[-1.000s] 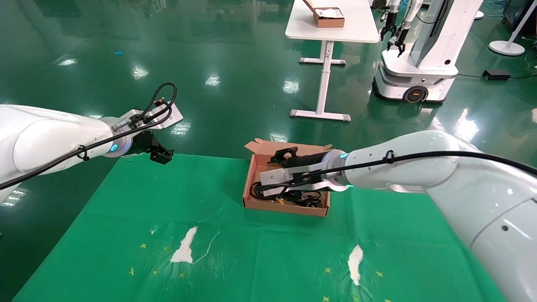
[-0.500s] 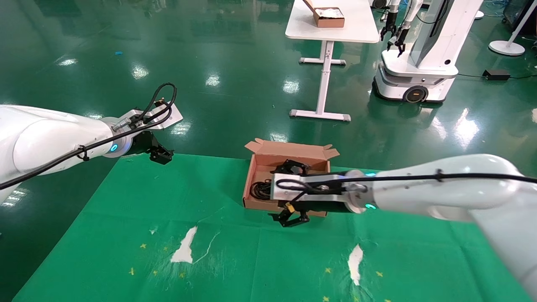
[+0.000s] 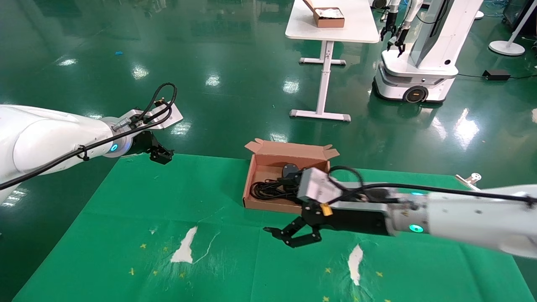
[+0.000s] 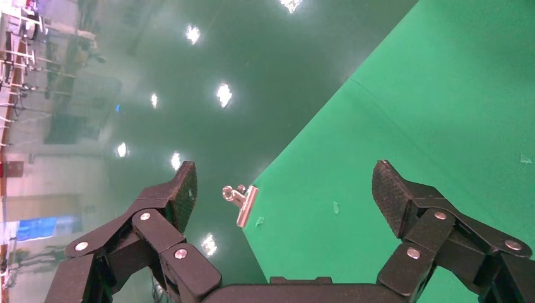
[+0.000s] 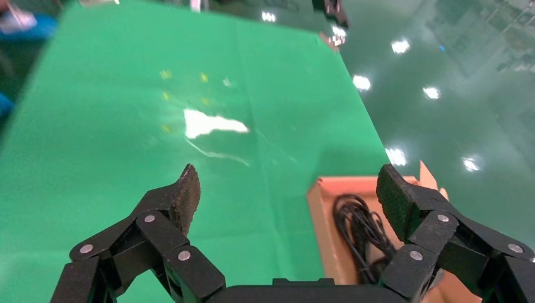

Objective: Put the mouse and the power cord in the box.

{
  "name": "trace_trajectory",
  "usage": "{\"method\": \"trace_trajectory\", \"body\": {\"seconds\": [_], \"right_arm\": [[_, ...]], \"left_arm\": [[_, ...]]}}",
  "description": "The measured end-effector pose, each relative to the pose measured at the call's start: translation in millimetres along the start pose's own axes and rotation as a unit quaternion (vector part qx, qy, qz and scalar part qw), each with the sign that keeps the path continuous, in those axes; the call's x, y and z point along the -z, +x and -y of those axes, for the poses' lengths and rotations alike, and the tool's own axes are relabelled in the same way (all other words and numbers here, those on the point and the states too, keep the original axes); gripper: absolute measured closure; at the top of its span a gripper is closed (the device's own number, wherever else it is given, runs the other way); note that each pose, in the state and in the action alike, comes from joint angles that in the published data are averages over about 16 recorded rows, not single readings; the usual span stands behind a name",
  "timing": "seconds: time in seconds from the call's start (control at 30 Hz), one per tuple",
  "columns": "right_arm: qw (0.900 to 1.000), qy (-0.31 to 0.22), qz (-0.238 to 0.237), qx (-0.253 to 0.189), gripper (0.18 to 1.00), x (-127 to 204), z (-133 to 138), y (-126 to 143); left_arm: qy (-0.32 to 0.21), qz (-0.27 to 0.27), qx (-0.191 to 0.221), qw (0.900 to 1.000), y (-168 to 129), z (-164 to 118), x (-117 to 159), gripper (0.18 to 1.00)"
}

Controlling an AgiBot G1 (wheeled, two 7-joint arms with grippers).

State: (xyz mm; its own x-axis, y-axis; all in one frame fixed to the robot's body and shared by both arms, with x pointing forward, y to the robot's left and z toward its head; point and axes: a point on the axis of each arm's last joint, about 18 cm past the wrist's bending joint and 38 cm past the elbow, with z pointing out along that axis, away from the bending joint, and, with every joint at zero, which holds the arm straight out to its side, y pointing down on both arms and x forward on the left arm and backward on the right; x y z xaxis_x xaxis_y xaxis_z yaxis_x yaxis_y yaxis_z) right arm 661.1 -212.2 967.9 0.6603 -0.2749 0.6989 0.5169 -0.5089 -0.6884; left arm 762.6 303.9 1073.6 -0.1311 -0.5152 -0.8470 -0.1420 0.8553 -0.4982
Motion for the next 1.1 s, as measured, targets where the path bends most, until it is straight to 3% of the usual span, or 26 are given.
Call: {"method": "trace_trajectory", "body": {"seconds": [0.3,0.57,0.8,1.1], "right_arm": [[0.996,0.065,0.012,-0.06,0.178,46.7,10.7,-17.9],[0.988,0.116,0.031,-0.096,0.178,92.3,25.8,-36.1],[0.98,0.153,0.056,-0.115,0.178,133.6,43.2,-55.2],[0.972,0.179,0.087,-0.123,0.178,170.7,62.1,-75.7]], "left_arm": [[0.002,-0.022,0.015,0.9996,11.3,-5.8,-1.3,0.184],[0.017,-0.1,0.067,0.9926,49.5,-23.0,-0.9,0.184],[0.049,-0.19,0.124,0.9728,89.2,-37.0,10.2,0.184],[0.113,-0.287,0.179,0.9342,122.7,-46.5,39.7,0.184]]}}
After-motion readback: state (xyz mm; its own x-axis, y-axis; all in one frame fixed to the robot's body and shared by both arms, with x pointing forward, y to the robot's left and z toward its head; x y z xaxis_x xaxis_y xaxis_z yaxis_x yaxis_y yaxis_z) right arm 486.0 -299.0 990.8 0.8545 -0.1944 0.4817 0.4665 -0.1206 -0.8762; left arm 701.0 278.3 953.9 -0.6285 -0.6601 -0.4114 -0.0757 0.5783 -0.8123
